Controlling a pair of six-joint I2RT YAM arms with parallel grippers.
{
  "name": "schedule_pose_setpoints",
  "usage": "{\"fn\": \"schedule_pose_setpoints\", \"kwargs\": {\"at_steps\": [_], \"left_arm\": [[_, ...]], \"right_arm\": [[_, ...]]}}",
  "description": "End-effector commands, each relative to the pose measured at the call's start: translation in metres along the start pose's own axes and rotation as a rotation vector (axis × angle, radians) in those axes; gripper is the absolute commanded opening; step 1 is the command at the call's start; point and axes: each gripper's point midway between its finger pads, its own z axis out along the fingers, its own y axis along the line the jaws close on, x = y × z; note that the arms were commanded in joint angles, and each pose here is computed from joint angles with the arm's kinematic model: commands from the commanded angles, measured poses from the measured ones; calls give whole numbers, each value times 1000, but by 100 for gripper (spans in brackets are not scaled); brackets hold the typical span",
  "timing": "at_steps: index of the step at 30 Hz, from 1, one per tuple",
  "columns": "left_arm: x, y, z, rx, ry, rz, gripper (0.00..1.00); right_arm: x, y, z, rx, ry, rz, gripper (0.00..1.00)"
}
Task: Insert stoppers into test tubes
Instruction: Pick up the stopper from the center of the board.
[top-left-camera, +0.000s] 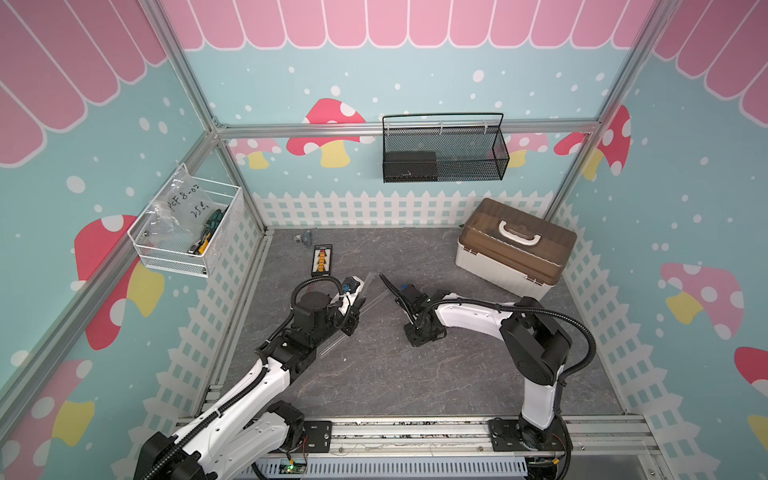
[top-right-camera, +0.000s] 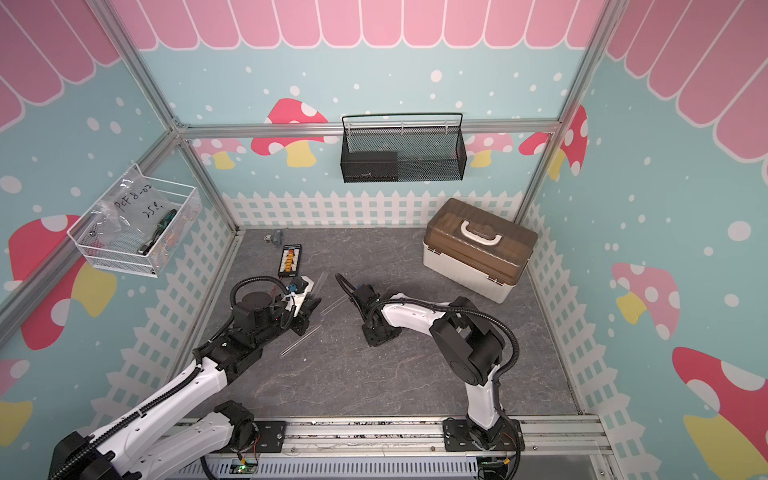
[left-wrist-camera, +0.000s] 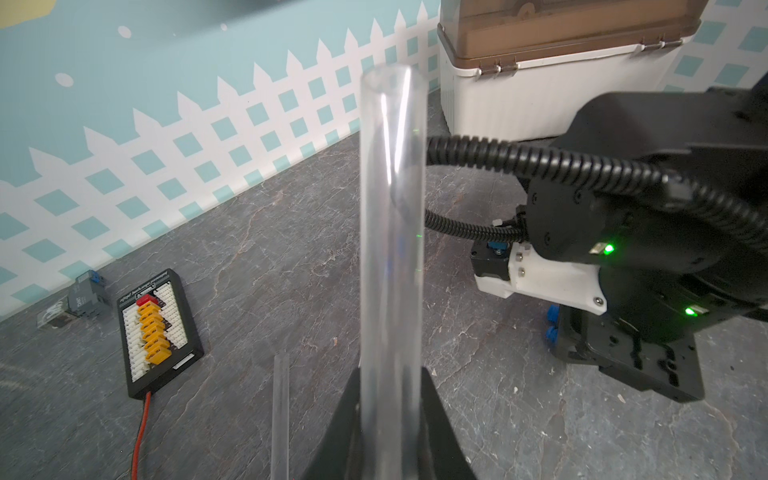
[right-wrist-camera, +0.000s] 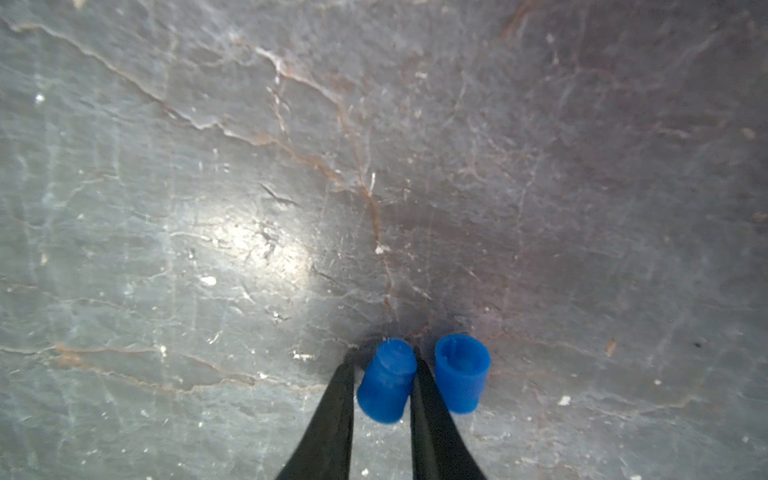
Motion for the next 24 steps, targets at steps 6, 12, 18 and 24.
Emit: {"fn": "schedule_pose_setpoints", "kwargs": {"at_steps": [6, 12, 18, 24], "left_arm": [[-3, 2, -2, -3, -22, 5, 0], [-2, 2, -1, -8, -20, 9, 0], [-1, 2, -2, -7, -15, 33, 0], [-2, -12, -5, 76, 2, 152, 0]], "right_arm": [[11, 1, 11, 22, 50, -9, 20], [2, 4, -7, -1, -5, -13, 17], [-8, 12, -50, -81, -127, -91, 17], [3, 17, -99, -152, -245, -311, 16]]}}
